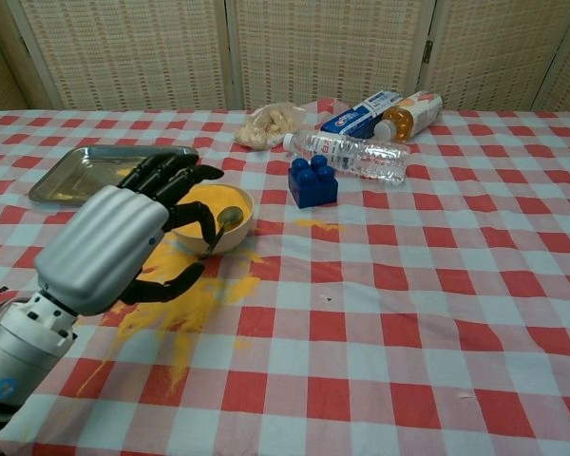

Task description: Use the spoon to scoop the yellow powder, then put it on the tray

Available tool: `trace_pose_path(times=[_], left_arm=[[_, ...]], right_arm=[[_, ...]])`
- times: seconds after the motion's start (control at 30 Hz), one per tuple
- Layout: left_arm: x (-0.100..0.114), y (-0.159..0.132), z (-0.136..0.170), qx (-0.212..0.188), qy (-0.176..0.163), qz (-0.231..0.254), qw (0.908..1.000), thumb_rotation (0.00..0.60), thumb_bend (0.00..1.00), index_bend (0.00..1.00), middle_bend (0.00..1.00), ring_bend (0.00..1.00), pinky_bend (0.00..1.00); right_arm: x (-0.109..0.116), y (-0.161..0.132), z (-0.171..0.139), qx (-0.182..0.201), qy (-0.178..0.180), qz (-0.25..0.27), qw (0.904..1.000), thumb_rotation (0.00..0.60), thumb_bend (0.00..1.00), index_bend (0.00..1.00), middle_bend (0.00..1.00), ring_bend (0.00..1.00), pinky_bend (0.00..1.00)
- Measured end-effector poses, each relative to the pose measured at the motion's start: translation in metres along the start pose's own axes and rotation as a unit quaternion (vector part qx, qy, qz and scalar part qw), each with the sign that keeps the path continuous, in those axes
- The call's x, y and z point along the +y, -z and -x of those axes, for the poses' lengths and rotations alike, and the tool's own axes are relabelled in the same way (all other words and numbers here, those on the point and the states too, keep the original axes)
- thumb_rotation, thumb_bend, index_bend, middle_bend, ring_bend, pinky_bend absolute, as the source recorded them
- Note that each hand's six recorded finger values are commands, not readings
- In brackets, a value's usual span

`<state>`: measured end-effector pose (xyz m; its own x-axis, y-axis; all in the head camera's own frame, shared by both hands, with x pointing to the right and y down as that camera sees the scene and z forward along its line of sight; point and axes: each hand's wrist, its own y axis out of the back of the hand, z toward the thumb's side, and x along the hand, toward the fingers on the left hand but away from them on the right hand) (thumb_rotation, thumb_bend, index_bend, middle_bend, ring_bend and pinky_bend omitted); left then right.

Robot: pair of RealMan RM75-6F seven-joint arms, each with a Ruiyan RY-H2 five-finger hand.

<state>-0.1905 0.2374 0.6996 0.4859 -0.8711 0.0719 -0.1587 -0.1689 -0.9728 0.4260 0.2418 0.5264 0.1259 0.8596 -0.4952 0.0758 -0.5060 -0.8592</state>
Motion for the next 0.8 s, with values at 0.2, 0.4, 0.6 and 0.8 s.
trace_pose_path(times=[0.2, 0.4, 0.6, 0.8], left_arm=[[-0.002, -0.002, -0.003, 0.000, -0.002, 0.001, 1.0000, 0.600, 0.37, 0.49, 0.12, 0.00, 0.05], [-0.011, -0.001, -0.004, -0.001, 0.010, -0.017, 0.9998, 0.600, 0.37, 0.51, 0.12, 0.00, 0.05], [-0.013, -0.001, -0.006, 0.000, 0.013, -0.018, 0.9998, 0.600, 0.37, 0.52, 0.13, 0.00, 0.05], [-0.012, 0.001, -0.008, 0.002, 0.009, -0.020, 0.9998, 0.600, 0.37, 0.52, 0.13, 0.00, 0.05]], right_arm=[[0.002, 0.001, -0.001, -0.002, 0.004, 0.000, 1.0000, 0.600, 0.05, 0.00, 0.00, 0.00, 0.00], [0.001, 0.002, 0.000, -0.002, 0.003, 0.000, 1.0000, 0.600, 0.05, 0.00, 0.00, 0.00, 0.00], [0.002, 0.002, -0.001, -0.003, 0.004, 0.000, 1.0000, 0.600, 0.05, 0.00, 0.00, 0.00, 0.00], [0.001, 0.002, 0.000, -0.003, 0.001, -0.001, 1.0000, 0.600, 0.05, 0.00, 0.00, 0.00, 0.00]])
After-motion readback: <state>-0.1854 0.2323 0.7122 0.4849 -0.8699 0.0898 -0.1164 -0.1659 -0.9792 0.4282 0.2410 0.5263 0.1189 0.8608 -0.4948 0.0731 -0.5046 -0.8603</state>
